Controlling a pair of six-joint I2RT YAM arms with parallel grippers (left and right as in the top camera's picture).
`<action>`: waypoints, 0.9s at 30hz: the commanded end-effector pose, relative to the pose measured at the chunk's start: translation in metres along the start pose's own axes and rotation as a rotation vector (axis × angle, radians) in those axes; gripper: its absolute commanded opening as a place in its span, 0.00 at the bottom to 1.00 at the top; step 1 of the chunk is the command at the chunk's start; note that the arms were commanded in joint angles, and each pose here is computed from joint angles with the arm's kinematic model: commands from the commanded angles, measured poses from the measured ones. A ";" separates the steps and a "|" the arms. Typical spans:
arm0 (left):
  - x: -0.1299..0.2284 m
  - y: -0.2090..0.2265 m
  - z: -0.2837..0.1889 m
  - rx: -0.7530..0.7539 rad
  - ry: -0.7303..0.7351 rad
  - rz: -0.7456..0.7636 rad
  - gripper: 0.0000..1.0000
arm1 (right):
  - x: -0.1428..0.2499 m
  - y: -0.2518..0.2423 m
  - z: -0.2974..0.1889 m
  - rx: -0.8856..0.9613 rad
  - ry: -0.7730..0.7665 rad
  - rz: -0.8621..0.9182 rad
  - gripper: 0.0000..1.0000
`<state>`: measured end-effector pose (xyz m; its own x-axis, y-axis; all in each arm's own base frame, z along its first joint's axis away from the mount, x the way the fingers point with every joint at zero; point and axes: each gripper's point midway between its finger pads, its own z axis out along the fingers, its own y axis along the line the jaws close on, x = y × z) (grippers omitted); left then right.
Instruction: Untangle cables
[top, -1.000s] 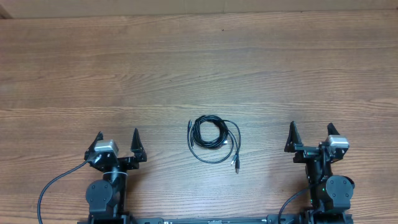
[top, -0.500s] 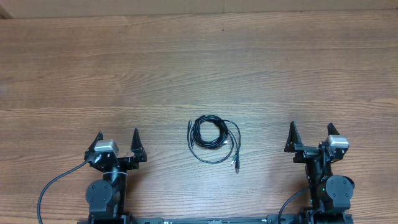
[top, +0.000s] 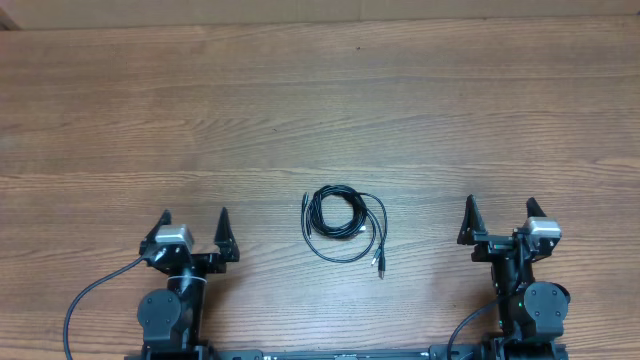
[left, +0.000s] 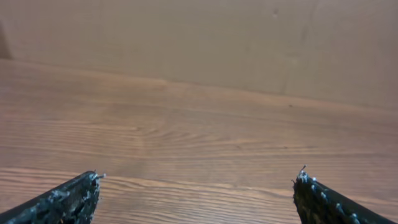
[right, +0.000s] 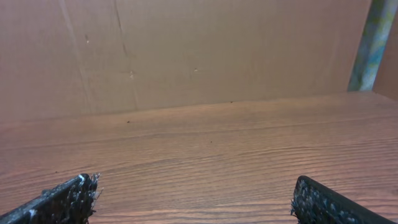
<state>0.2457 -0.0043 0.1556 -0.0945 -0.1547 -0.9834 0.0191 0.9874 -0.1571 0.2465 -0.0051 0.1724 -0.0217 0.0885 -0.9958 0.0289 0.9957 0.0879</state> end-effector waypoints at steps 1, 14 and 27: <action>-0.021 -0.020 -0.010 0.093 0.009 -0.008 1.00 | 0.002 0.000 0.000 -0.004 -0.004 -0.004 1.00; -0.070 -0.026 -0.035 0.052 0.164 -0.065 1.00 | 0.002 0.000 0.000 -0.004 -0.004 -0.004 1.00; -0.106 -0.076 0.010 0.287 0.480 -0.080 1.00 | 0.002 0.000 0.000 -0.004 -0.004 -0.004 1.00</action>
<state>0.2593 -0.0451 0.2505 -0.5226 -0.1792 -0.8335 0.1466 0.9442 -0.2949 0.2466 -0.0051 0.1725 -0.0213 0.0885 -0.9958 0.0289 0.9957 0.0879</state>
